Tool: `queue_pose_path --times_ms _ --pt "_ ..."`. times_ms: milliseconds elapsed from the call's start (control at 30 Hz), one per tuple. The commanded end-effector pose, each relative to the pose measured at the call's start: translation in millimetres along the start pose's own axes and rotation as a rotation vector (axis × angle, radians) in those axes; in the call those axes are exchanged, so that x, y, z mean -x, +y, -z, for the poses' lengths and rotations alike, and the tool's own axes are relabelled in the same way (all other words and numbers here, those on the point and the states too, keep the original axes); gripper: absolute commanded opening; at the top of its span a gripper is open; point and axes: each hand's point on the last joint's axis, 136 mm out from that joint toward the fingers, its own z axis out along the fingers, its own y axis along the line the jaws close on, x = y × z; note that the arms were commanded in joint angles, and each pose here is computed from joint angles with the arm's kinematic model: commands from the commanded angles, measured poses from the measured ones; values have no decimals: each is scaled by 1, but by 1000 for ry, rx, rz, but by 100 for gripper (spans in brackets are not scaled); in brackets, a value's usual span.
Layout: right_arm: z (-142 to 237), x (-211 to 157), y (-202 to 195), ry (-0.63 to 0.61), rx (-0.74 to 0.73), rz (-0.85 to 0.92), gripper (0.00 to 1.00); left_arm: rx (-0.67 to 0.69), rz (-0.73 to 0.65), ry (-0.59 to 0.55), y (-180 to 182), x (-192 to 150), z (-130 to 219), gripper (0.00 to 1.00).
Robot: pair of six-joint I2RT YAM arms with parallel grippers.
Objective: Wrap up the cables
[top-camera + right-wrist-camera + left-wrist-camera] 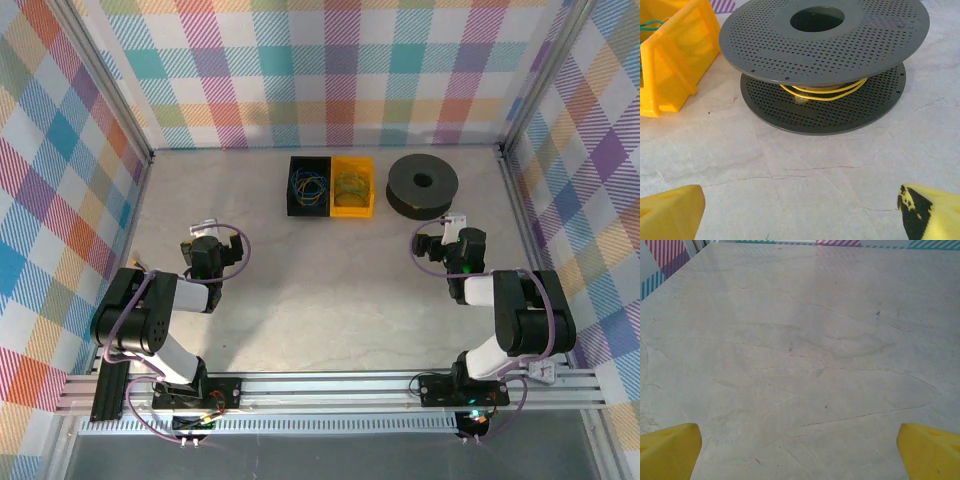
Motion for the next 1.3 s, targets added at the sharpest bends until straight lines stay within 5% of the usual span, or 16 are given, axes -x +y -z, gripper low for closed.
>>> queue_pose_path --times_ms 0,967,1033,1267 --pt "0 13 -2 -47 -1 -8 99 -9 31 -37 0 13 -1 100" --pt "2 18 -5 -50 -26 -18 99 -8 30 -40 0 14 -1 100" --pt "7 28 -11 -28 -62 -37 99 -6 15 -7 -2 23 -1 100" --pt "16 64 -5 61 -26 -115 99 78 -6 416 -6 51 -3 100"
